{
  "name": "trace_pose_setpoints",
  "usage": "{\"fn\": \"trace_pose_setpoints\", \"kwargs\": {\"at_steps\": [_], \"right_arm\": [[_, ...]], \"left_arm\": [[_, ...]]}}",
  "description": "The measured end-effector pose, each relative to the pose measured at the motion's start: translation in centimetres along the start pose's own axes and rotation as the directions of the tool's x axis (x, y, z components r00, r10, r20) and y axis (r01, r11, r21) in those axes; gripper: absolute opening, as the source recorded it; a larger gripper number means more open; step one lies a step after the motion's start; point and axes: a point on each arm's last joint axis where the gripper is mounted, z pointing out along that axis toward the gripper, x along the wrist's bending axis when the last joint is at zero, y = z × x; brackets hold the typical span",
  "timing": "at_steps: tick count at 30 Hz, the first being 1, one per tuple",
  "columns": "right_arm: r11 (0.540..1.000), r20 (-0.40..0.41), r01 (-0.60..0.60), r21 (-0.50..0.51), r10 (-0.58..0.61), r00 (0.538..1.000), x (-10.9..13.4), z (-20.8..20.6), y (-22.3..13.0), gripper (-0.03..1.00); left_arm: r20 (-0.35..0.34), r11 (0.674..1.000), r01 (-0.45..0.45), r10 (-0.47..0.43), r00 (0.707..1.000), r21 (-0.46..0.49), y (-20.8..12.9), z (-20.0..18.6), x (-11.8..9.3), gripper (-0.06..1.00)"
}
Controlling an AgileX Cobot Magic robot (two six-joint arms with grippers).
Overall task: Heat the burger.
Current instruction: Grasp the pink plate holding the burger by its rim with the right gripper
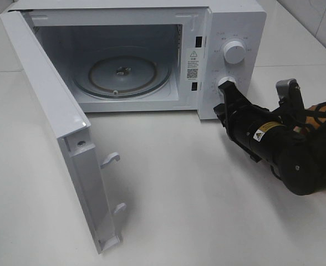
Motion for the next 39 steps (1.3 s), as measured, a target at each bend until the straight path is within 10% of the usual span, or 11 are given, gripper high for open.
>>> {"fn": "trace_pose_setpoints", "kwargs": {"at_steps": [9, 16, 28, 30, 39], "right_arm": [[0.928, -0.104, 0.371, -0.02, -0.371, 0.923, 0.9, -0.1, -0.2, 0.15], [0.735, -0.184, 0.678, -0.031, -0.671, 0.719, 1.4, -0.2, -0.9, 0.17], [0.51, -0.266, 0.86, 0.0, -0.829, 0.492, 2.0, -0.7, -1.8, 0.19], [0.386, -0.249, 0.922, 0.022, -0.891, 0.379, 2.8, -1.3, -1.3, 0.19], [0.225, -0.264, 0.961, 0.159, -0.929, 0.26, 3.3, -2.8, -0.9, 0.21]], "left_arm": [[0.0, 1.0, 0.0, 0.0, 1.0, 0.0, 0.0, 0.0, 0.0, 0.0], [0.0, 1.0, 0.0, 0.0, 1.0, 0.0, 0.0, 0.0, 0.0, 0.0], [0.0, 1.0, 0.0, 0.0, 1.0, 0.0, 0.0, 0.0, 0.0, 0.0], [0.0, 1.0, 0.0, 0.0, 1.0, 0.0, 0.0, 0.0, 0.0, 0.0], [0.0, 1.0, 0.0, 0.0, 1.0, 0.0, 0.0, 0.0, 0.0, 0.0]]}}
